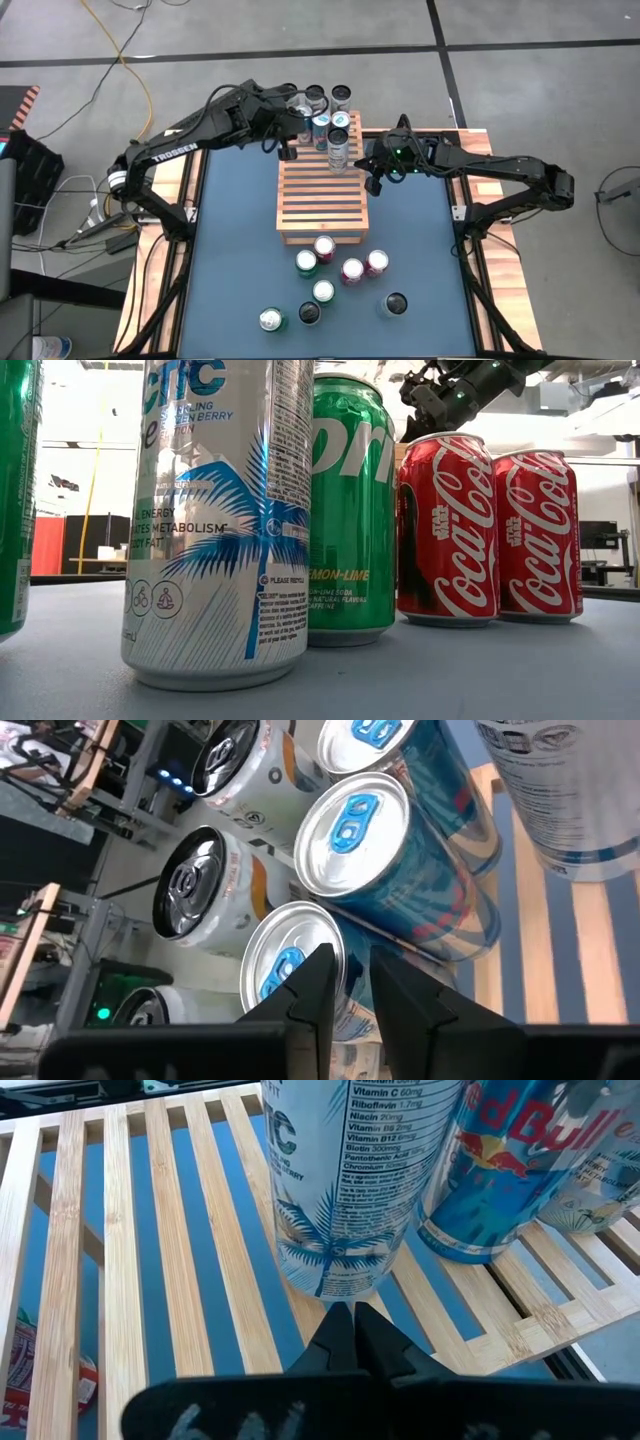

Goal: Place canned beverage on shelf
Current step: Adjust the soda cans on the shelf

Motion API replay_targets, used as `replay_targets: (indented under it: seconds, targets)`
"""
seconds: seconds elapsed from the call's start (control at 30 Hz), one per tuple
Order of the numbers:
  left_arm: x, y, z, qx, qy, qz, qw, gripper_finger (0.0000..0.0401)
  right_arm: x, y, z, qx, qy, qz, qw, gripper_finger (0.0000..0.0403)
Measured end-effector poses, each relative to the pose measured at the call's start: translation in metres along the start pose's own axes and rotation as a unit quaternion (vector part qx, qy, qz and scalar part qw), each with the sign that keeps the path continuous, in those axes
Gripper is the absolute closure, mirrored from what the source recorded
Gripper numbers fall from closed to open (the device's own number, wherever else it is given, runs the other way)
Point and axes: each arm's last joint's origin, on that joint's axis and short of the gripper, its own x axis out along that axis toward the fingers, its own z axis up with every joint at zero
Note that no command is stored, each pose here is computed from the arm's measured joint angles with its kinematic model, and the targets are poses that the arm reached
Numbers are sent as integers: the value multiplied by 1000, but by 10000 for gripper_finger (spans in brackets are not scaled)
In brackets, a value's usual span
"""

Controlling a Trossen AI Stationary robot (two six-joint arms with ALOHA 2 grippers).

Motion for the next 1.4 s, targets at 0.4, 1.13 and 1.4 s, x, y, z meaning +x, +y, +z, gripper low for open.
replay_targets:
  seconds: [0.4,1.13,1.4]
  targets:
    - [-19,1,2,-21,-13,0,1000,351,0,0,0,0,-1,0,1000,403]
    - [-61,9,10,-70,-63,36,995,351,0,0,1,-3,-3,0,1000,403]
    - [-92,15,10,-151,-122,5,981,323,-21,-5,17,-34,-53,9,998,403]
